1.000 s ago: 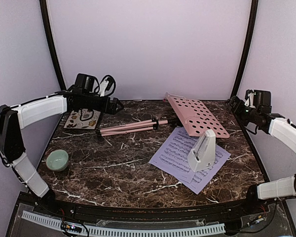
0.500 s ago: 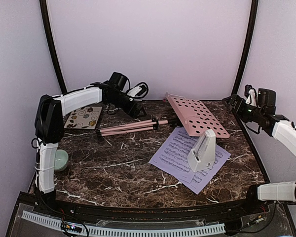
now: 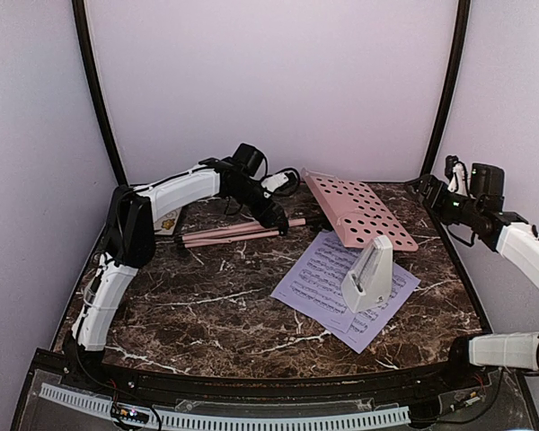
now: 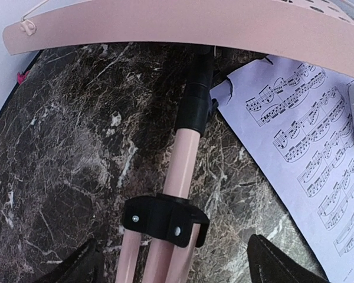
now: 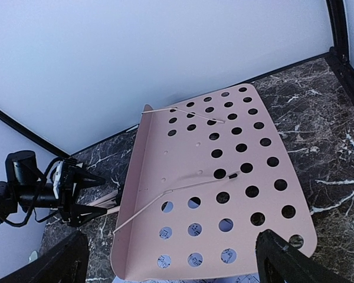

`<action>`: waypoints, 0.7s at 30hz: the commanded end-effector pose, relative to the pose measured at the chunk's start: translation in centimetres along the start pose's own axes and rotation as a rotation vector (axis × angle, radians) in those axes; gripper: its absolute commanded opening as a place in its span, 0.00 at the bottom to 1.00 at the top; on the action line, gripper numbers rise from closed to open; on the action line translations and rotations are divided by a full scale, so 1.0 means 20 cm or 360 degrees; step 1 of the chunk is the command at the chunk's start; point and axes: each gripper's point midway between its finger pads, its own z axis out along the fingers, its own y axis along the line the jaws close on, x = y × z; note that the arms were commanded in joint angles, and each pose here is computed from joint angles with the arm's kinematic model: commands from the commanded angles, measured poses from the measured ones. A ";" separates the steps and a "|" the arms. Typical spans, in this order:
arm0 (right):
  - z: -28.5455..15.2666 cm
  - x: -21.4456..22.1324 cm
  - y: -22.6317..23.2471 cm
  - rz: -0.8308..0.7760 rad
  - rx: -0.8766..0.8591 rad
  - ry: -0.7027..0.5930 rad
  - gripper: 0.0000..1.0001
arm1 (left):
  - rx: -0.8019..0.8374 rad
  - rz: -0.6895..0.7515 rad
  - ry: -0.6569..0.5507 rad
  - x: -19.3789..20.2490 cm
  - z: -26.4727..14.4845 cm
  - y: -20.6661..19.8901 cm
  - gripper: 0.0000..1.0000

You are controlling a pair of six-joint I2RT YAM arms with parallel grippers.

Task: Set up the instrument practice props

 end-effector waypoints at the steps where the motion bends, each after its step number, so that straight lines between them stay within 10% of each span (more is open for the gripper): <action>1: -0.02 -0.01 0.02 -0.0037 -0.0049 -0.0029 0.99 | -0.0040 0.0109 0.0034 -0.02 0.04 -0.03 0.86; 21: -0.04 0.00 0.03 -0.0039 -0.0053 -0.0043 0.99 | -0.0004 -0.0152 0.0195 0.09 0.01 -0.12 0.63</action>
